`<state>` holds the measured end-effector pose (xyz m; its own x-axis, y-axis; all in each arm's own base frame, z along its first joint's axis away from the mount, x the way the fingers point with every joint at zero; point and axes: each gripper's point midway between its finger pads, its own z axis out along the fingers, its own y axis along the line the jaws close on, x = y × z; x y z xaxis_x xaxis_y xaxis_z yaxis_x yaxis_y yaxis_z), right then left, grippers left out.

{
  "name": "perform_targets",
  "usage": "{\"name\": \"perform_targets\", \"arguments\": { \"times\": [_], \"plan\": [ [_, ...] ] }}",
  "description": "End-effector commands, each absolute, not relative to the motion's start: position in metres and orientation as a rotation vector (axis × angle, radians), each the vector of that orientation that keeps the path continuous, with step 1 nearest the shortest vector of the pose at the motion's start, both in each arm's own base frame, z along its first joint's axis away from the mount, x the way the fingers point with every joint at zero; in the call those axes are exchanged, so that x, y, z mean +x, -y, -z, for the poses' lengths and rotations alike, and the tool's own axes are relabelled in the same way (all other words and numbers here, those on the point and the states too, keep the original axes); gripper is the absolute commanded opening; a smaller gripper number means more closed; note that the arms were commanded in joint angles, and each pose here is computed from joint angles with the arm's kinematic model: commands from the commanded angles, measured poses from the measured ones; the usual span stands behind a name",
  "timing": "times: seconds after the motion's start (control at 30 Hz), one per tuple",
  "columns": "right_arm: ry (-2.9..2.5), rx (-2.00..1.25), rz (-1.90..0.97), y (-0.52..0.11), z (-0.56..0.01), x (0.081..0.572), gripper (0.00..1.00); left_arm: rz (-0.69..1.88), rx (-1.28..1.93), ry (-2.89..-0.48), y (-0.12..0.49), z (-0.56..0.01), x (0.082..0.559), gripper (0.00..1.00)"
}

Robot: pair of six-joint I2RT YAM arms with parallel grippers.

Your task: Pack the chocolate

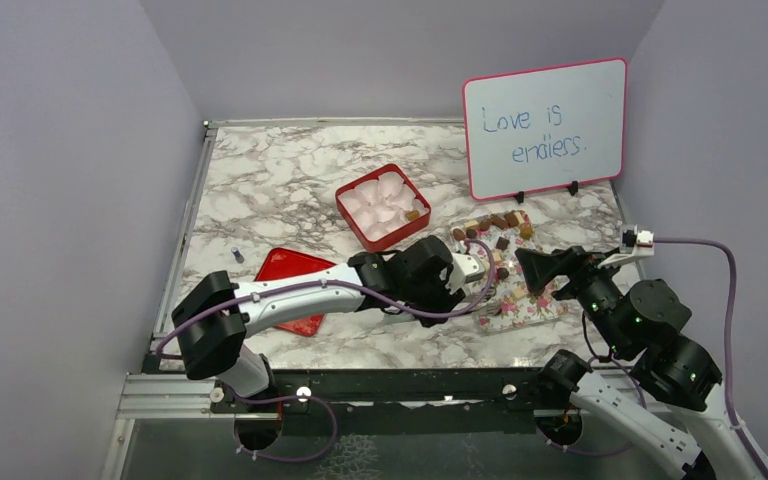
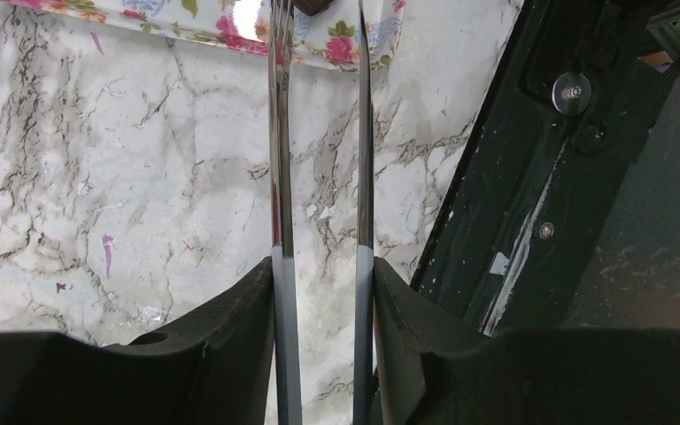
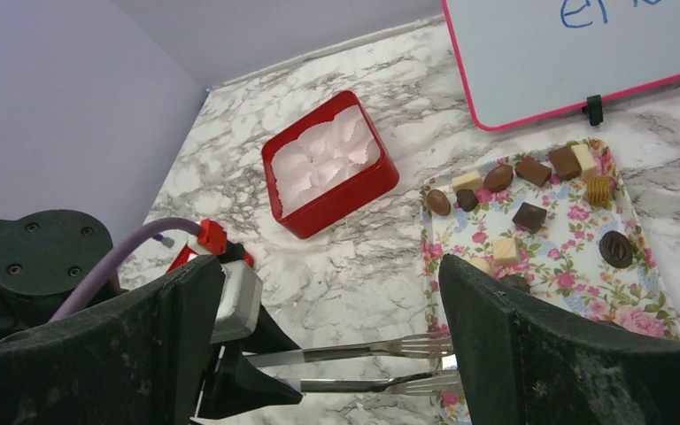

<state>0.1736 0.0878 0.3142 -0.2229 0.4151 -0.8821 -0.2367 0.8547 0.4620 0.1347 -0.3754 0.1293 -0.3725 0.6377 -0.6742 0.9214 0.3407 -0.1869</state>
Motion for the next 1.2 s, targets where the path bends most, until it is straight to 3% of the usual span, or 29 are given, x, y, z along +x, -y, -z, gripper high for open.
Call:
{"name": "perform_targets", "arguments": {
  "times": [0.0, 0.97, 1.17],
  "plan": [
    [-1.662, 0.183, -0.592, -0.076, -0.323, 0.171, 0.97, 0.818, 1.398, -2.049, 0.393, -0.131, 0.132, 0.41],
    [-1.658, 0.191, -0.592, -0.074, -0.321, 0.170, 0.97, 0.783, 1.426, -2.092, 0.405, -0.102, 0.135, 0.44],
    [-1.663, 0.190, -0.594, -0.075, -0.319, 0.170, 0.97, 0.801, 1.419, -2.074, 0.406, -0.108, 0.134, 0.35]
  ]
}}
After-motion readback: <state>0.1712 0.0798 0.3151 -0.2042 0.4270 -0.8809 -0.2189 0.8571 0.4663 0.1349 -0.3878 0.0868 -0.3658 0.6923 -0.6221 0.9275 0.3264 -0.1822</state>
